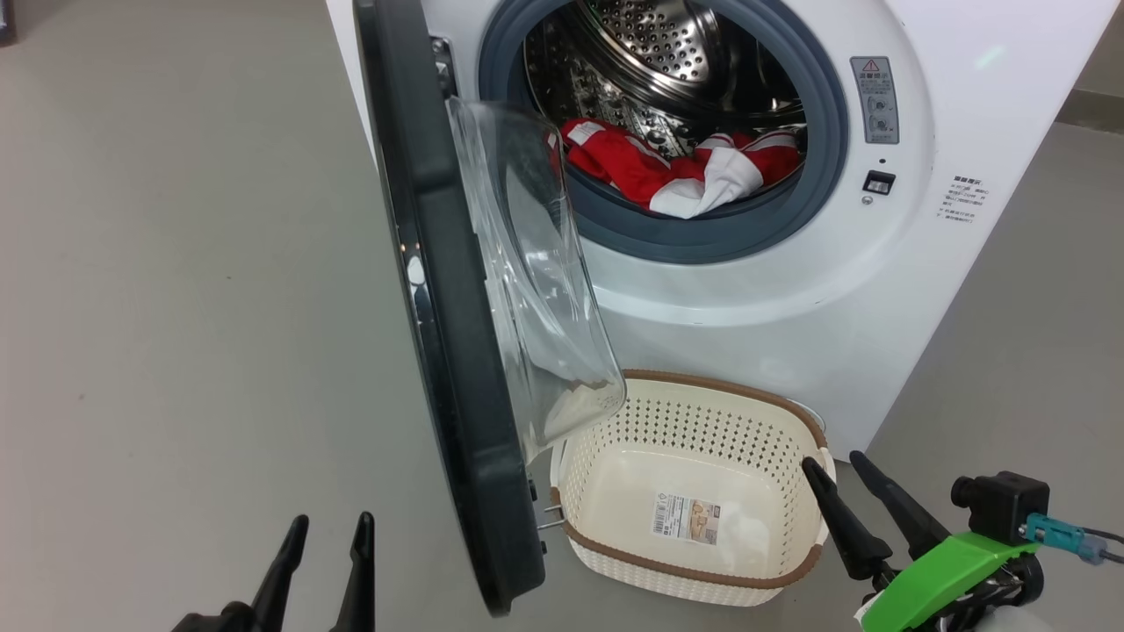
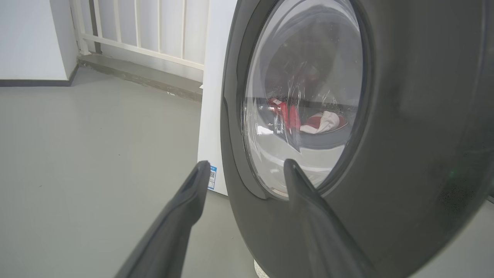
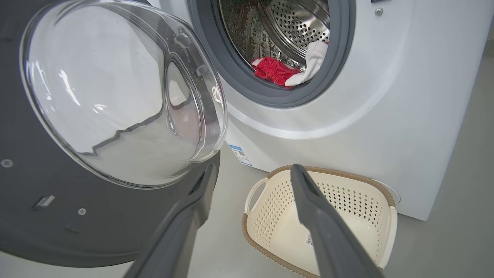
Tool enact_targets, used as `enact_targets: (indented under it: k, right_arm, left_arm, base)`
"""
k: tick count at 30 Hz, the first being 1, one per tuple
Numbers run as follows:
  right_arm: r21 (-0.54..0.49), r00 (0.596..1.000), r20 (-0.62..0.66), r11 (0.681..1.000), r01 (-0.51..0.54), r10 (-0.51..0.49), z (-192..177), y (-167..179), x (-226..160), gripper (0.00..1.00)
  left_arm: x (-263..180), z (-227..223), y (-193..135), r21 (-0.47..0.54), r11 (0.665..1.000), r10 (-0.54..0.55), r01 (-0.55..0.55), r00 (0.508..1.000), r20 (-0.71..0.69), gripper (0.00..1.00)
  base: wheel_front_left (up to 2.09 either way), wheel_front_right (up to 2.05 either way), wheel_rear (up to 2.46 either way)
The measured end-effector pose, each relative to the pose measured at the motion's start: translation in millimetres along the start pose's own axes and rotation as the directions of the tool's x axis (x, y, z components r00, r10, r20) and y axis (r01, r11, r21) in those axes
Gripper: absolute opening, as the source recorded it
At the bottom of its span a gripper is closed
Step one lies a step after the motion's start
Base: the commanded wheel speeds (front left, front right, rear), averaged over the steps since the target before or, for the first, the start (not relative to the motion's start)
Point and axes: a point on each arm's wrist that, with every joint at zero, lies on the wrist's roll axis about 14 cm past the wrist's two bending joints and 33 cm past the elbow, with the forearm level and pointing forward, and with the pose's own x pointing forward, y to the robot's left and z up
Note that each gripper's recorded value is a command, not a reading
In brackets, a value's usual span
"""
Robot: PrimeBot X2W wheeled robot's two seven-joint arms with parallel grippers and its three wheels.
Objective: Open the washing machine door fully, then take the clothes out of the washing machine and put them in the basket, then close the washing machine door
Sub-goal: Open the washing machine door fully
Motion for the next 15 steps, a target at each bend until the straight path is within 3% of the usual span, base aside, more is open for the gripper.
enact_targets:
  k: [11,15]
  right_arm:
    - [-0.186,0.997,0.072,0.982,0.041,-0.028,9.2,-6.0,-13.1,1.00]
    - [-0.211,0.997,0.059,0.975,0.065,-0.054,0.4,-11.6,-19.6,1.00]
  left_arm:
    - [-0.7,1.1,2.2,0.001,1.000,0.007,-0.007,1.000,0.003,1.00]
    - [-0.9,1.3,2.9,0.001,1.000,0.009,-0.009,1.000,0.004,1.00]
  base:
    - [0.00,0.00,0.00]
    - [0.00,0.00,0.00]
